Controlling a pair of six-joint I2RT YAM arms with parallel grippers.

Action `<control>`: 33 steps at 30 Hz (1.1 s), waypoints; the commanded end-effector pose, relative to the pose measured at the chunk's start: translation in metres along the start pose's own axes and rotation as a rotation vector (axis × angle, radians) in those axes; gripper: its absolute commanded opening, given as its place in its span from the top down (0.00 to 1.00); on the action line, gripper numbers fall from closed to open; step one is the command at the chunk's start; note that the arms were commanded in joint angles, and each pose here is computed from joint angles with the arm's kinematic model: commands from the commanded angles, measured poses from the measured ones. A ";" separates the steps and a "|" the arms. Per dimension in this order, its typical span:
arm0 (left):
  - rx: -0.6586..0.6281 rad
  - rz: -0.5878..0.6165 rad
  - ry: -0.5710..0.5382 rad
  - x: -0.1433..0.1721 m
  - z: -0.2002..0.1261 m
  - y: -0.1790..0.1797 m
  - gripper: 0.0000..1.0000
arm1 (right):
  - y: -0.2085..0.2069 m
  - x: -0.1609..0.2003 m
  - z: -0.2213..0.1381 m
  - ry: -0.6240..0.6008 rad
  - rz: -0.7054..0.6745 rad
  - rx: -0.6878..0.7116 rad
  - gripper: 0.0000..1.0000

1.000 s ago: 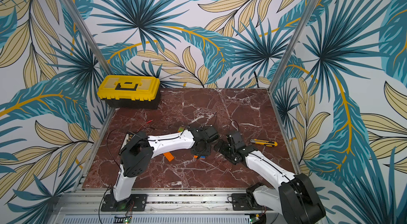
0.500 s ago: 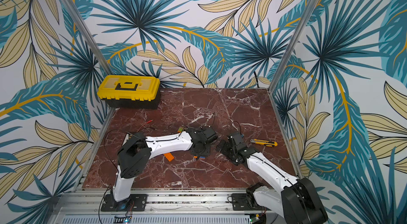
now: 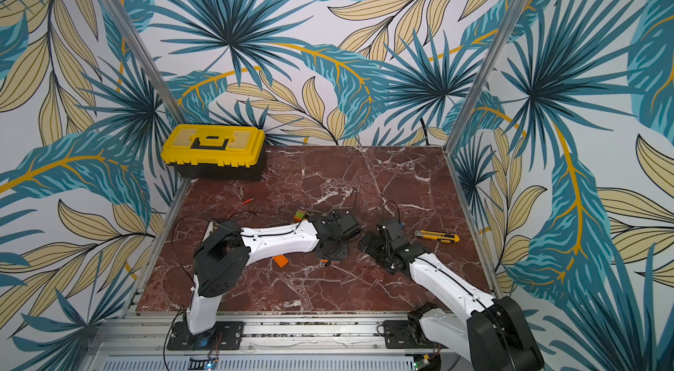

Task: Assemble the number 5 with lego
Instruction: Assemble the lego brick with the lego brick.

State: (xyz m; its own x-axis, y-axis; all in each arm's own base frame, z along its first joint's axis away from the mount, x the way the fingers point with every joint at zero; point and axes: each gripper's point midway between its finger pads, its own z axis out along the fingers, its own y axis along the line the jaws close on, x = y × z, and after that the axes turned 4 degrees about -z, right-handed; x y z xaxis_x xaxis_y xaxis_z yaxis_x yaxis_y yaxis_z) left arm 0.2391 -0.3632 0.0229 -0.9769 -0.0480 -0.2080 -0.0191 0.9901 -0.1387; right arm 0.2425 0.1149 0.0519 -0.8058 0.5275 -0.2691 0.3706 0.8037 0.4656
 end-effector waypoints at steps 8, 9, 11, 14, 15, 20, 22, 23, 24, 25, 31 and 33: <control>-0.128 -0.036 0.035 -0.006 0.015 0.049 0.81 | -0.009 0.001 -0.001 -0.004 0.006 0.039 0.01; -0.113 -0.041 0.024 -0.012 0.009 0.046 0.81 | -0.009 0.001 -0.001 -0.004 0.007 0.040 0.01; -0.098 -0.044 0.003 -0.021 -0.001 0.042 0.79 | -0.009 0.001 -0.001 -0.002 0.009 0.040 0.01; -0.089 -0.045 -0.022 -0.030 -0.008 0.039 0.73 | -0.008 0.000 -0.001 -0.003 0.010 0.035 0.01; -0.090 -0.051 -0.020 -0.032 -0.007 0.039 0.72 | -0.008 0.000 -0.001 -0.003 0.008 0.036 0.01; -0.088 -0.063 0.006 -0.028 0.002 0.040 0.69 | -0.008 0.001 -0.002 -0.001 0.006 0.037 0.01; -0.081 -0.063 0.013 -0.027 0.003 0.039 0.65 | -0.008 0.000 -0.002 -0.001 0.007 0.039 0.01; -0.074 -0.065 0.016 -0.027 0.002 0.038 0.64 | -0.008 0.001 -0.003 -0.001 0.007 0.038 0.01; -0.067 -0.064 0.017 -0.026 0.001 0.036 0.63 | -0.007 0.001 -0.002 0.001 0.008 0.035 0.01; -0.060 -0.064 0.018 -0.027 -0.001 0.035 0.61 | -0.007 0.000 -0.003 0.001 0.008 0.034 0.01; -0.006 -0.068 0.006 -0.031 -0.019 0.025 0.51 | -0.004 0.000 -0.002 0.007 0.008 0.029 0.01; 0.005 -0.071 -0.007 -0.034 -0.025 0.024 0.48 | -0.004 0.000 -0.002 0.010 0.009 0.026 0.01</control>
State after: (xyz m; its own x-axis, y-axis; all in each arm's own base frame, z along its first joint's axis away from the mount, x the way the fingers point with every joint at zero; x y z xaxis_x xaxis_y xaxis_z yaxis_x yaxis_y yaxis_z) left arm 0.2695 -0.3385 0.0388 -0.9703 -0.1175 -0.2114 -0.0860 0.9845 -0.1527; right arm 0.2419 0.1135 0.0520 -0.8058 0.5276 -0.2688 0.3753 0.8062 0.4574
